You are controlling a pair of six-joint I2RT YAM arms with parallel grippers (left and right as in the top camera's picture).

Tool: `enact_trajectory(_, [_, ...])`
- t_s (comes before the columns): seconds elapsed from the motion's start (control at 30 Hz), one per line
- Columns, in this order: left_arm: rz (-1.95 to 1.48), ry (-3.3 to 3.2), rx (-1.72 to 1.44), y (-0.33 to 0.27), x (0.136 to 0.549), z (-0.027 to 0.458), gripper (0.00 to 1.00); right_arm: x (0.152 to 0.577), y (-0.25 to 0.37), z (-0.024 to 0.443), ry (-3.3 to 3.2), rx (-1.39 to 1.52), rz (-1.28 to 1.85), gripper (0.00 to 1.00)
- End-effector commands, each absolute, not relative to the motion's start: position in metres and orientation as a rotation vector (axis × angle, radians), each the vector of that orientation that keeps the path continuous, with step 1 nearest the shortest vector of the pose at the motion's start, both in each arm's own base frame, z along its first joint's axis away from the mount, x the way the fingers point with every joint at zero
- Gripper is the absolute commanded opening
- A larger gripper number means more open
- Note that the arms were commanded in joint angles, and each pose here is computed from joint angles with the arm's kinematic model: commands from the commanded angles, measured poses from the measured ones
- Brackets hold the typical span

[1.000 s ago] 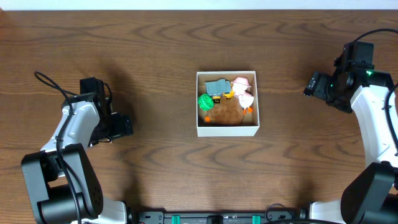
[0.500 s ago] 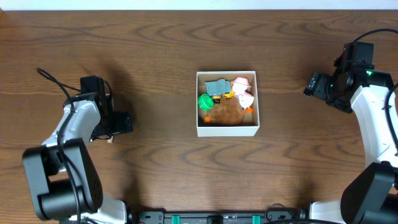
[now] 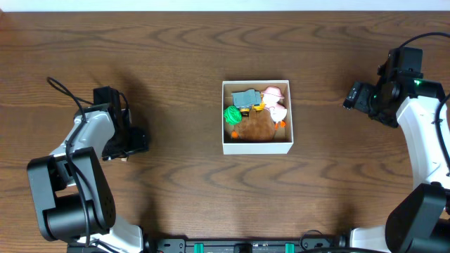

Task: Pack container
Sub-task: 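Move the left gripper to the pig paddle drum and grasp its handle, then place the pig drum into the box and release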

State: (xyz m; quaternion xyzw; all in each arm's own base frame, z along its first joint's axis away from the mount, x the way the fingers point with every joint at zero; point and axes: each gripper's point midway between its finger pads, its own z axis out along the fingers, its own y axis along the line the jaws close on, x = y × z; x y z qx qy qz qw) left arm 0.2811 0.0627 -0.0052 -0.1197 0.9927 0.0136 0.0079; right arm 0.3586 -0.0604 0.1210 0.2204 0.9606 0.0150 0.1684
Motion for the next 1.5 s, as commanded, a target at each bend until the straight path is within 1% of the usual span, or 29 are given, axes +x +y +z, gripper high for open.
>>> enact_trajectory(0.0, [0.081, 3.168, -0.381, 0.066, 0.268, -0.019, 0.64, 0.359, -0.058, 0.120, 2.738, 0.609, 0.052, 0.93])
enact_trajectory(0.07, [0.080, 3.174, -0.381, 0.065, 0.266, -0.019, 0.58, 0.359, -0.058, 0.120, 2.738, 0.609, 0.052, 0.93])
enact_trajectory(0.13, [0.080, 3.178, -0.382, 0.065, 0.266, -0.019, 0.48, 0.359, -0.058, 0.120, 2.738, 0.609, 0.052, 0.93])
enact_trajectory(0.2, [0.080, 3.179, -0.382, 0.065, 0.265, -0.018, 0.34, 0.359, -0.058, 0.120, 2.738, 0.609, 0.052, 0.93])
enact_trajectory(0.27, [0.080, 3.179, -0.382, 0.065, 0.265, -0.018, 0.25, 0.359, -0.058, 0.120, 2.738, 0.609, 0.051, 0.93])
enact_trajectory(0.3, [0.080, 3.178, -0.382, 0.065, 0.265, -0.019, 0.24, 0.359, -0.058, 0.120, 2.738, 0.609, 0.052, 0.93])
enact_trajectory(0.53, [0.080, 3.178, -0.382, 0.065, 0.266, -0.019, 0.23, 0.359, -0.058, 0.120, 2.738, 0.609, 0.051, 0.93])
enact_trajectory(0.57, [0.080, 3.177, -0.382, 0.065, 0.266, -0.018, 0.20, 0.359, -0.058, 0.120, 2.738, 0.609, 0.052, 0.93])
enact_trajectory(0.63, [0.080, 3.173, -0.389, 0.065, 0.267, -0.018, 0.06, 0.359, -0.058, 0.120, 2.738, 0.610, 0.052, 0.93])
enact_trajectory(0.73, [0.083, 3.142, -0.456, 0.067, 0.275, -0.011, 0.06, 0.359, -0.058, 0.120, 2.738, 0.609, 0.052, 0.93])
enact_trajectory(0.8, [0.084, 3.114, -0.510, 0.068, 0.283, 0.002, 0.06, 0.359, -0.058, 0.120, 2.738, 0.609, 0.052, 0.93])
enact_trajectory(0.9, [0.063, 3.068, -0.488, 0.062, 0.300, 0.031, 0.06, 0.359, -0.058, 0.121, 2.737, 0.609, 0.052, 0.93])
enact_trajectory(1.0, [-0.026, 2.995, -0.396, 0.040, 0.322, 0.074, 0.06, 0.360, -0.058, 0.121, 2.735, 0.608, 0.052, 0.93])
enact_trajectory(1.17, [-0.184, 2.813, -0.101, -0.032, 0.350, 0.151, 0.06, 0.361, -0.058, 0.121, 2.727, 0.607, 0.052, 0.93])
enact_trajectory(1.27, [-0.227, 2.681, 0.176, -0.089, 0.356, 0.185, 0.06, 0.362, -0.059, 0.122, 2.723, 0.606, 0.052, 0.93])
enact_trajectory(1.37, [-0.267, 2.566, 0.484, -0.150, 0.351, 0.197, 0.06, 0.362, -0.059, 0.122, 2.723, 0.606, 0.052, 0.93])
enact_trajectory(1.47, [-0.277, 2.514, 0.750, -0.195, 0.336, 0.188, 0.06, 0.362, -0.059, 0.122, 2.723, 0.606, 0.052, 0.93])
